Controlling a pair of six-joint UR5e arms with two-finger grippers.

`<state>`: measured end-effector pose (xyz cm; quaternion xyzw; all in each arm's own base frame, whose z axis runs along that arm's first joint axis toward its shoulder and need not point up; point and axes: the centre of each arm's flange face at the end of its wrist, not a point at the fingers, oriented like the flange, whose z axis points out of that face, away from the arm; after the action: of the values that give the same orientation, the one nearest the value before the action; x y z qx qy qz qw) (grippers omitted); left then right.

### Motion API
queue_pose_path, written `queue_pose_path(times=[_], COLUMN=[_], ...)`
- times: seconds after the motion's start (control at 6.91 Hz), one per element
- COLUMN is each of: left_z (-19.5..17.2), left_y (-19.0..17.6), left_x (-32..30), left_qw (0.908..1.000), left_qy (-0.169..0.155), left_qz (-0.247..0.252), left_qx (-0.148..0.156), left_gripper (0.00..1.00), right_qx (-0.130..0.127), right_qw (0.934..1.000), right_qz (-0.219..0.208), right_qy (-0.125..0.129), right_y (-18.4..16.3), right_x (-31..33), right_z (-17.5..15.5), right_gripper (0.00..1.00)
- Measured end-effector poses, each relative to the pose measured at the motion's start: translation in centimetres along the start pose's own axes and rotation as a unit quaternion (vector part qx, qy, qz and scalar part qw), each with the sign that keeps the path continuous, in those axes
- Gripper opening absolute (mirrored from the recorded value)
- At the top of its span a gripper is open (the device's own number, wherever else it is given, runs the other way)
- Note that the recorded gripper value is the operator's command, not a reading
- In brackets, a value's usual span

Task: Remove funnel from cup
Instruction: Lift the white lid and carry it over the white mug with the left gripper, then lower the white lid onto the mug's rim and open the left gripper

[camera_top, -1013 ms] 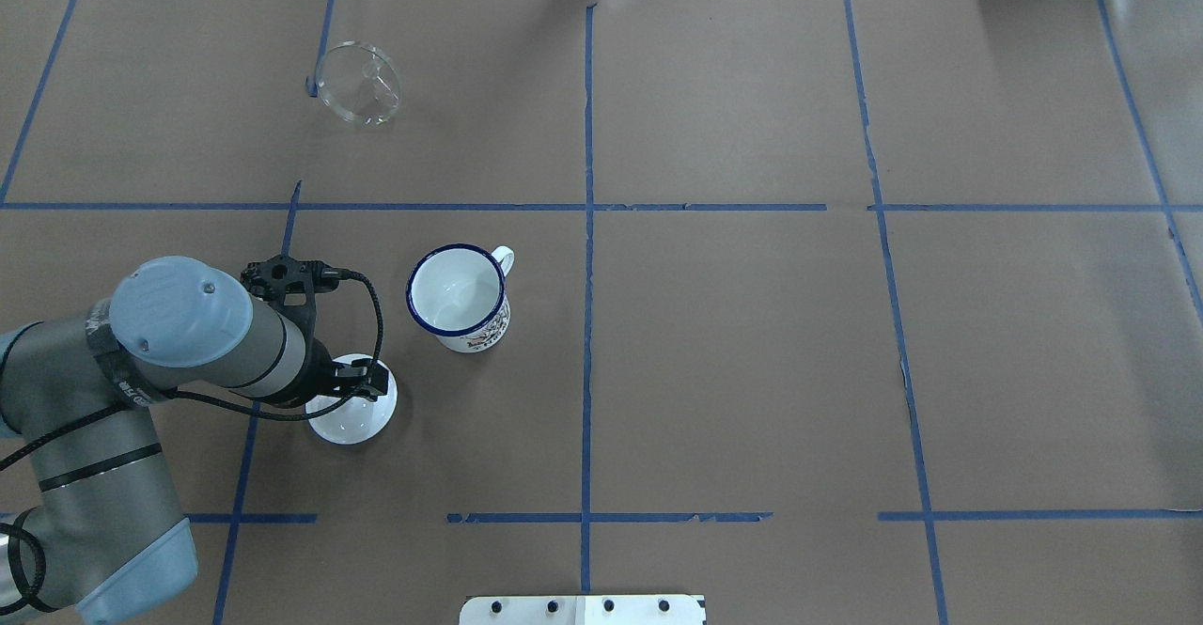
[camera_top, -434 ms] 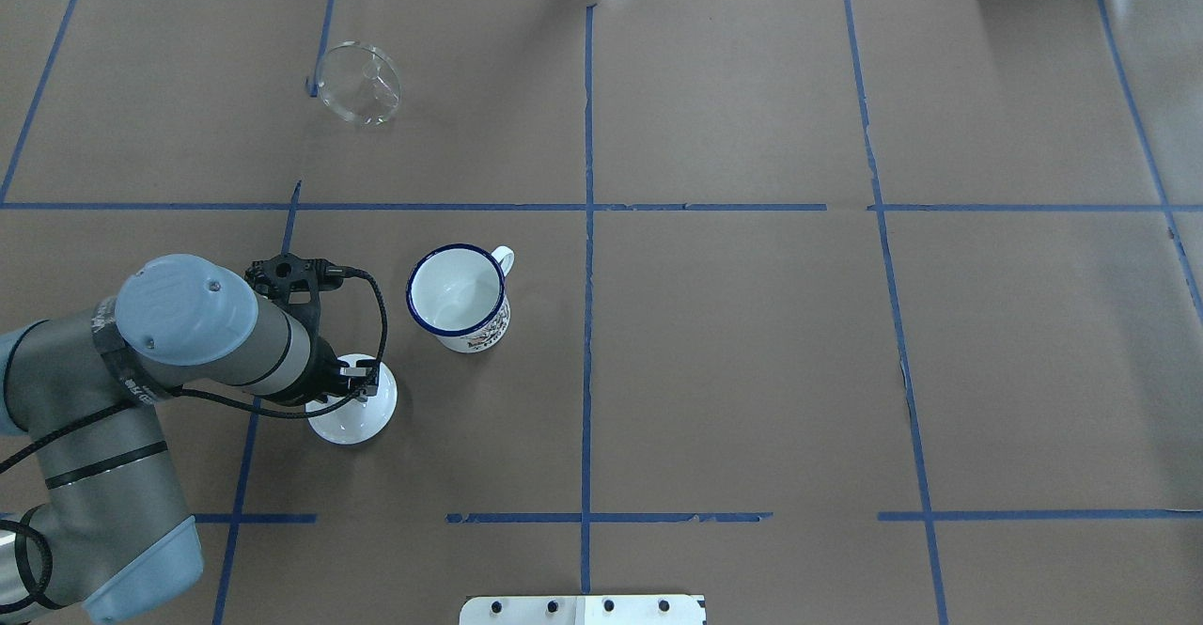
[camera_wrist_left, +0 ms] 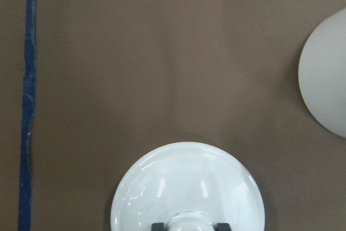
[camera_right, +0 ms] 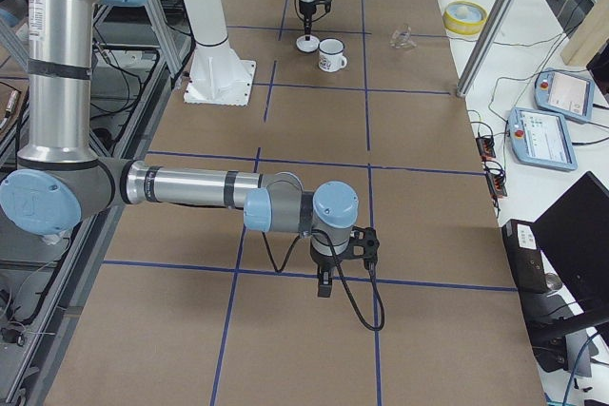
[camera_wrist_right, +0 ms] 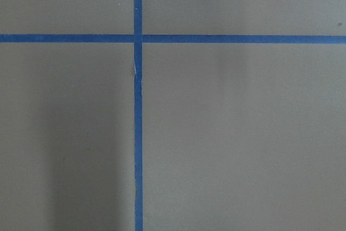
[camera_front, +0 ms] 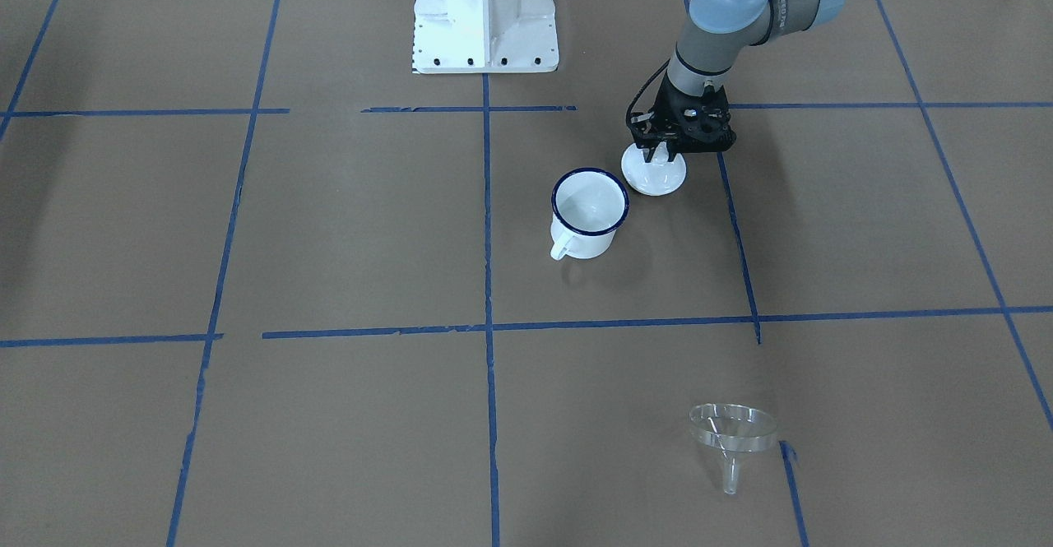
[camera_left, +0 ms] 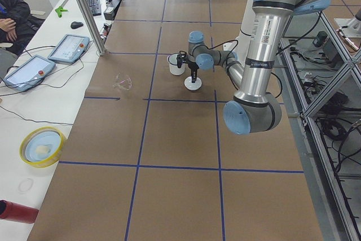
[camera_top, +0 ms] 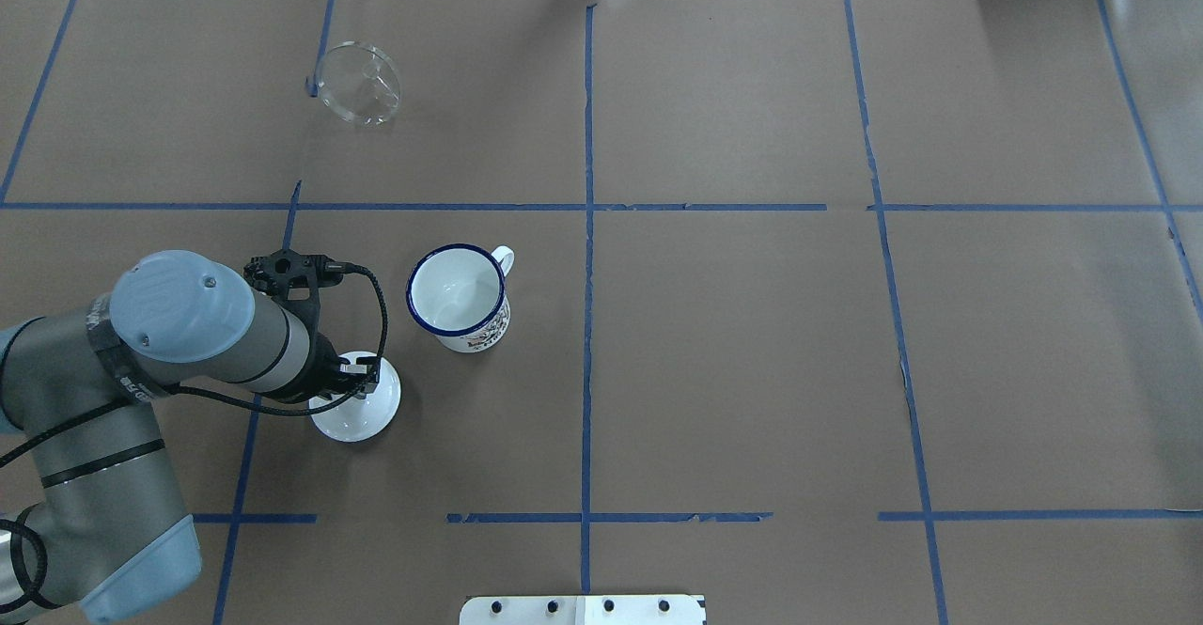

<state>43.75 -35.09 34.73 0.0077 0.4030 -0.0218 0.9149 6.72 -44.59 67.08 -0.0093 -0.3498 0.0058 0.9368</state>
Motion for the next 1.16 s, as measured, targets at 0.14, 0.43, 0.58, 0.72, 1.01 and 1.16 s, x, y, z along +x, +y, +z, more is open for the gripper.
queue_pose_path(times=[0.14, 0.43, 0.58, 0.72, 1.01, 1.16], left_z=[-1.5, -8.0, -11.5, -13.7, -13.6, -12.8], left_y=[-0.3, -3.5, -5.4, -6.7, -9.7, -10.8], left_x=[0.1, 0.8, 2.7, 5.3, 10.4, 11.9], left_qw=[1.0, 0.9992, 0.9988, 0.9989, 0.9988, 0.9988], left_qy=[0.005, -0.004, -0.017, -0.023, -0.027, -0.027], left_qz=[-0.002, -0.022, -0.028, -0.033, -0.04, -0.042], left_qx=[0.006, 0.033, 0.036, 0.024, 0.005, 0.002], left_gripper=[0.0, 0.0, 0.0, 0.0, 0.0, 0.0], right_qx=[0.0, 0.0, 0.0, 0.0, 0.0, 0.0], right_qw=[1.0, 1.0, 1.0, 1.0, 1.0, 1.0], right_qz=[0.0, 0.0, 0.0, 0.0, 0.0, 0.0], right_qy=[0.0, 0.0, 0.0, 0.0, 0.0, 0.0], right_y=[0.0, 0.0, 0.0, 0.0, 0.0, 0.0], right_x=[0.0, 0.0, 0.0, 0.0, 0.0, 0.0], right_z=[0.0, 0.0, 0.0, 0.0, 0.0, 0.0], right_gripper=[1.0, 1.0, 1.0, 1.0, 1.0, 1.0])
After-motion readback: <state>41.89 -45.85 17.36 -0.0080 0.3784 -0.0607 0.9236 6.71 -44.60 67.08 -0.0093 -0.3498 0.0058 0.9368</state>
